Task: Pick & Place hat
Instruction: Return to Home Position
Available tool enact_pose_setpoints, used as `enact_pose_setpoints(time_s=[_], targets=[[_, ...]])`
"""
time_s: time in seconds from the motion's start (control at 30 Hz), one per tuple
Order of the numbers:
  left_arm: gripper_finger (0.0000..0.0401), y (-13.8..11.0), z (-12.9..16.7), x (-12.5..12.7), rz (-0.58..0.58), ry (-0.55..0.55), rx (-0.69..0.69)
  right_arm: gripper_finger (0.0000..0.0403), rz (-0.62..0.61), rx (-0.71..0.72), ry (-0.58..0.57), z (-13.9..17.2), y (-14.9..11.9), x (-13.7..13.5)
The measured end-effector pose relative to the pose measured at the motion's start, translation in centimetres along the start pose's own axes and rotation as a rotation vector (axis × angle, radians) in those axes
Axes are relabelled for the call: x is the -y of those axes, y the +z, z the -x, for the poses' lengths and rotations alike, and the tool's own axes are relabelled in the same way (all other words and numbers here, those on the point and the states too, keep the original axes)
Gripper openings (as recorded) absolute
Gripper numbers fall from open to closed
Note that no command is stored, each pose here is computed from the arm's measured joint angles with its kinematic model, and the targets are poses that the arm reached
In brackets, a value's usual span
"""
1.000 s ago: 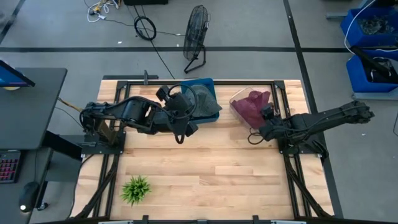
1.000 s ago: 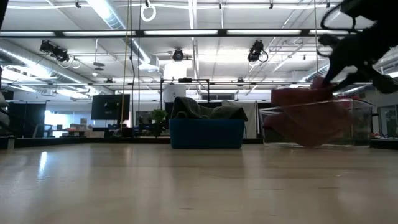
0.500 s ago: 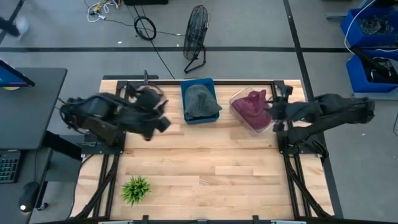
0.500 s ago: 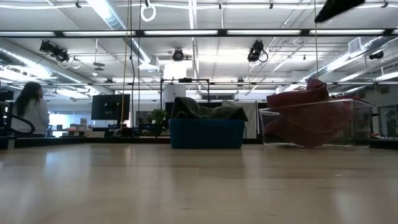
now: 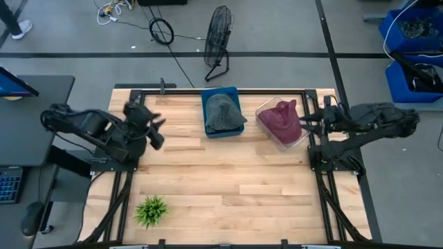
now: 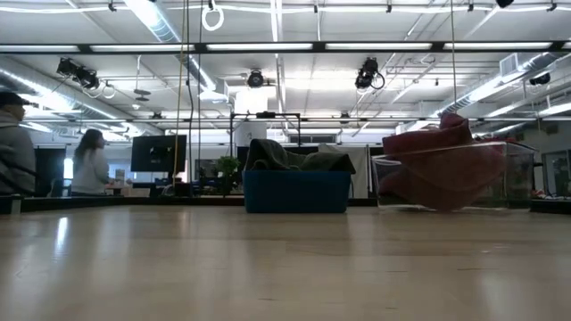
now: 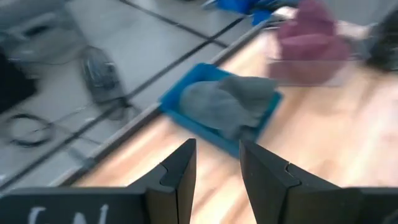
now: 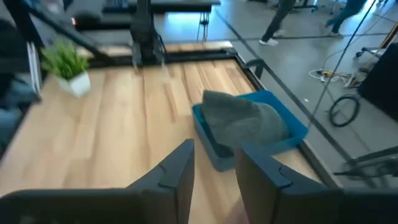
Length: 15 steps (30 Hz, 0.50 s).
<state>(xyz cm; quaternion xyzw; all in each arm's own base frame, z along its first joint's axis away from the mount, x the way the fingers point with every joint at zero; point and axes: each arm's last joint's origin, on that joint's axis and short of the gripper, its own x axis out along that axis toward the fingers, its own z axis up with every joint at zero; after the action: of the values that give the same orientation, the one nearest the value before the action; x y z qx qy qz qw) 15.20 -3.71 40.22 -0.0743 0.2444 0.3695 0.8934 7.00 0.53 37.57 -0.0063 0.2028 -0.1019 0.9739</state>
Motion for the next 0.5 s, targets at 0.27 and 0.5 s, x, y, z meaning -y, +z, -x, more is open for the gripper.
enact_pose_setpoints(time_s=[0.27, 0.5], targets=[[0.0126, -5.6, -3.8, 2.9, -0.07, -0.405, 0.181, 0.0116, -0.09, 0.081, 0.024, -4.1, -4.4, -1.3], [0.0126, -8.8, -5.7, 0.8, -0.109, -0.543, 0.318, 0.0116, -0.159, 0.183, 0.127, -5.3, -7.6, -1.7]])
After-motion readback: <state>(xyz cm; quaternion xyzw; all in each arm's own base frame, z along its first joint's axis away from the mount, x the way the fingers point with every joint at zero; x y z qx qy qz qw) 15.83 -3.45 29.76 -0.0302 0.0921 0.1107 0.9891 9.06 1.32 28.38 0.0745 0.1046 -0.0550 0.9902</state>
